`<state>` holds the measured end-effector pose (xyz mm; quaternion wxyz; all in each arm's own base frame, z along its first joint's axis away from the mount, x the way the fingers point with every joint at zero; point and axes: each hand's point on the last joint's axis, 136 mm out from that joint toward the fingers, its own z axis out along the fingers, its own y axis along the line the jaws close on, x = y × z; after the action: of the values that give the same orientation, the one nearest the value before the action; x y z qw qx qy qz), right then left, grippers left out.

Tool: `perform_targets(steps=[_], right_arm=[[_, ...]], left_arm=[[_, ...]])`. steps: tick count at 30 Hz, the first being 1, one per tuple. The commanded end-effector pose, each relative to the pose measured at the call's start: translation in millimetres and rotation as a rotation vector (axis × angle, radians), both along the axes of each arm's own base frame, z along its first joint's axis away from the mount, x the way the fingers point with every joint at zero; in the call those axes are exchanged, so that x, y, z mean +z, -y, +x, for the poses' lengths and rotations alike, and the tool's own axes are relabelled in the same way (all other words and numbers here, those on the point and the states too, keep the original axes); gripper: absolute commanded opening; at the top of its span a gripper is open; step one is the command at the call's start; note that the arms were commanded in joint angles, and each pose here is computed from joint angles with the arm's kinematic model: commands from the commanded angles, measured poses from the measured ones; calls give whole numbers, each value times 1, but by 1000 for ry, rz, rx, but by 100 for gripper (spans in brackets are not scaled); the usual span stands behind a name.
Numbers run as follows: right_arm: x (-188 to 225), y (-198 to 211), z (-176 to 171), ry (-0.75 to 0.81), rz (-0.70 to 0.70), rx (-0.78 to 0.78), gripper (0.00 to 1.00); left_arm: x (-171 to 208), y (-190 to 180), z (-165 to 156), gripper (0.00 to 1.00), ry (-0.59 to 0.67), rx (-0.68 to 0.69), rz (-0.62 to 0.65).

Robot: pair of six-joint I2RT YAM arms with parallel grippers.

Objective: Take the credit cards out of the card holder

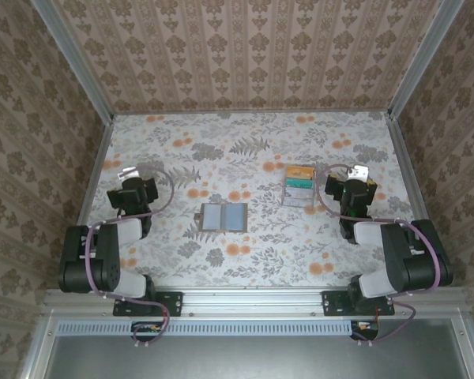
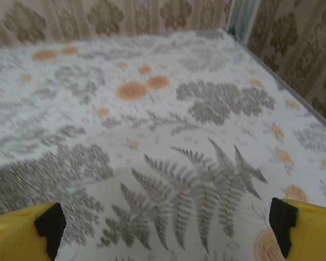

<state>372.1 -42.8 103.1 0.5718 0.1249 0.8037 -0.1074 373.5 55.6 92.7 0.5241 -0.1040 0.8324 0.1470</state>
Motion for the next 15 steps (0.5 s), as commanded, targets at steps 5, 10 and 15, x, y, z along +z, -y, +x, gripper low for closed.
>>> perform_targets(steps=[5,10,15], right_arm=[[3,-22,9,89,2,143,100],[0,-20,18,49,0,130,100],[-1,-19,23,16,3,117,100]], left_arm=[[5,34,15,100,110,-209,-23],[4,37,20,100,97,-215,-3],[5,39,21,100,89,-219,11]])
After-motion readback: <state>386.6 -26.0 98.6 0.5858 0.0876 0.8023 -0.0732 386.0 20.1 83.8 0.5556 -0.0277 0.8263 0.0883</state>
